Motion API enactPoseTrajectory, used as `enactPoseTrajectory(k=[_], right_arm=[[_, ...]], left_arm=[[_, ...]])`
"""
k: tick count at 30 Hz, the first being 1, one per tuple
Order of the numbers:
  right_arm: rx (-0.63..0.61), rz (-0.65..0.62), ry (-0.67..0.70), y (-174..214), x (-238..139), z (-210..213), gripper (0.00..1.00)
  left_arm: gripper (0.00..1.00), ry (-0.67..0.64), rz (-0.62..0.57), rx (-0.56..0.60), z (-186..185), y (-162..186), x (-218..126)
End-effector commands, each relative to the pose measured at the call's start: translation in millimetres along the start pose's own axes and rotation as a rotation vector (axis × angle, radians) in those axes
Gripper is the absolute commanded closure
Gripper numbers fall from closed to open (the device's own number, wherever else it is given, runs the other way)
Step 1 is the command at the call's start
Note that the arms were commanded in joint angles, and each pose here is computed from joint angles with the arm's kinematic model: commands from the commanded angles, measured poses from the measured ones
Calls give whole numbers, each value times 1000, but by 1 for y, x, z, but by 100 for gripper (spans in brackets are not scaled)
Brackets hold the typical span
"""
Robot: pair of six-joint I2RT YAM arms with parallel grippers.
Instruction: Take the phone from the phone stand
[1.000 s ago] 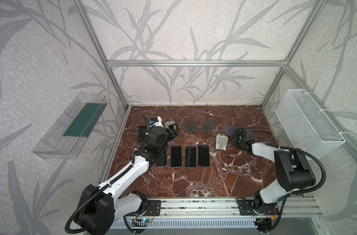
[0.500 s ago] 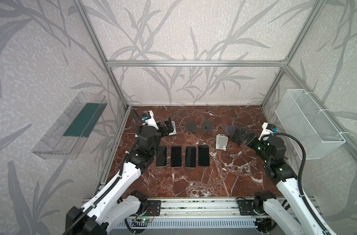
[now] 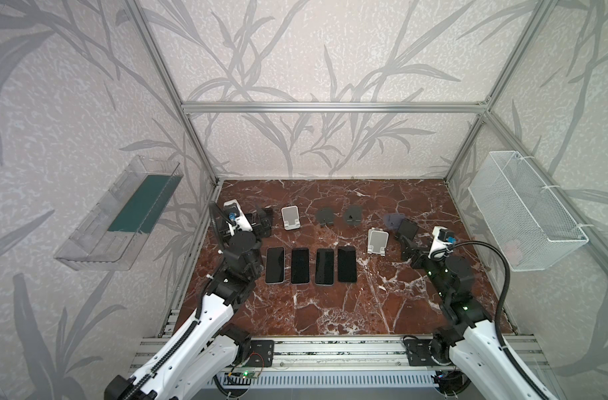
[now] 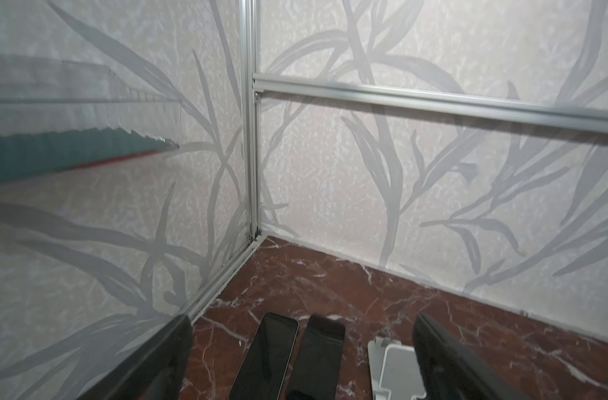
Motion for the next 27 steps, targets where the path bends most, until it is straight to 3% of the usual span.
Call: enactPoseTrajectory(k=[1, 4, 7, 11, 13, 16, 22, 27], right_arm=[[-204, -164, 49, -24, 7, -3, 1], [-286, -188, 112, 3, 11, -11, 1], [-347, -170, 205, 23, 11, -24, 1], [-393, -9, 125, 48, 29, -22, 1], [-380, 3, 107, 54, 38, -25, 1], [-317, -43, 162, 54, 47, -35, 1], [-224, -4, 187, 80, 78, -55, 1], [-239, 53, 148, 80, 98, -53, 1]], left_arm=[[1, 49, -61, 45, 8, 24, -4], [1, 163, -94, 158, 8, 63, -10], [1, 55, -51, 124, 30, 88, 0], [1, 32, 68, 206, 39, 119, 27], [1, 25, 125, 219, 44, 136, 44], [1, 80, 108, 226, 39, 142, 57], [1, 34, 112, 85, 74, 158, 79], [1, 26, 242, 67, 75, 163, 102]])
Point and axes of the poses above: each gripper's point midway between its finger pads, its own x axis out along the fingers, its own z axis along the line the jaws close on, y = z × x, the point moved 4 cm from there along -x, back along the fingers, and after that the axes turned 12 degrees about -x, right-handed, at the moved point
